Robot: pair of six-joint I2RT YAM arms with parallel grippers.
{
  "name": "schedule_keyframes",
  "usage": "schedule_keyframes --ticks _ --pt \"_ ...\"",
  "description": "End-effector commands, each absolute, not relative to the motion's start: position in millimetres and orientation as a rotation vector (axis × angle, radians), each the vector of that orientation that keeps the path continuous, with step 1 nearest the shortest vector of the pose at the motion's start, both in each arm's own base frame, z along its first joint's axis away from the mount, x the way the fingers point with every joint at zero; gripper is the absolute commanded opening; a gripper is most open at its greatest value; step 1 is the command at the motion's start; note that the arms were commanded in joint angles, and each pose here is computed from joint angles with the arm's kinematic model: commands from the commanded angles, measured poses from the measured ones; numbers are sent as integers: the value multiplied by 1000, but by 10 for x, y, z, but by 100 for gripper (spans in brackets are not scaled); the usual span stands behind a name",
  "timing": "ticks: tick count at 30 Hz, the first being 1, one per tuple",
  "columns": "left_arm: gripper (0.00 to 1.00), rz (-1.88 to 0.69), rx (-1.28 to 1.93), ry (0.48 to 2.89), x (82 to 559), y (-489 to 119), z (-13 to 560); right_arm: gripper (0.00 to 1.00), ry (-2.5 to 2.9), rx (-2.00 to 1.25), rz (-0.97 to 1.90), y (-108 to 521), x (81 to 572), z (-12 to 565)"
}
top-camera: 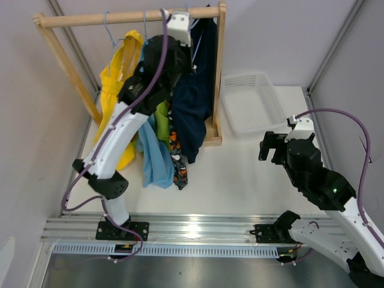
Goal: Remove the shorts from the hanger
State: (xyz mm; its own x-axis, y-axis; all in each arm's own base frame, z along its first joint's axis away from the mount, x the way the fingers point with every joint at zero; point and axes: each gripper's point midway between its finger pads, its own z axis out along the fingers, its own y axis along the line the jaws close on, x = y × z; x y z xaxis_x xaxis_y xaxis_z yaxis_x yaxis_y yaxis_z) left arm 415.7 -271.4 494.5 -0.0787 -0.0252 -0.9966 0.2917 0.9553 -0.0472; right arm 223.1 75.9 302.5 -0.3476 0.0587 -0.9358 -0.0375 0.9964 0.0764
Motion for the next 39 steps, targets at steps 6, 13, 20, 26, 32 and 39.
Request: schedule_keyframes --ticks 6,13,20,26,32,39 --pt "0 -346 212 1485 3246 -2069 5811 100 1793 -17 239 920 2262 3570" --pt "0 -496 426 1673 2362 -2135 5024 100 1525 -383 609 1504 1878 4260" --pt "0 -817 515 1620 1494 -1892 5256 99 1425 -495 678 1791 1916 4551" --pt "0 -945 538 1565 1163 -1764 5551 100 1366 -546 736 2077 2049 4642" --pt "0 -995 614 1588 1056 -1853 5484 99 1306 -548 780 2294 2200 4748" --pt "0 -994 644 1607 1095 -1950 5351 100 1237 -529 876 2540 2283 4917"
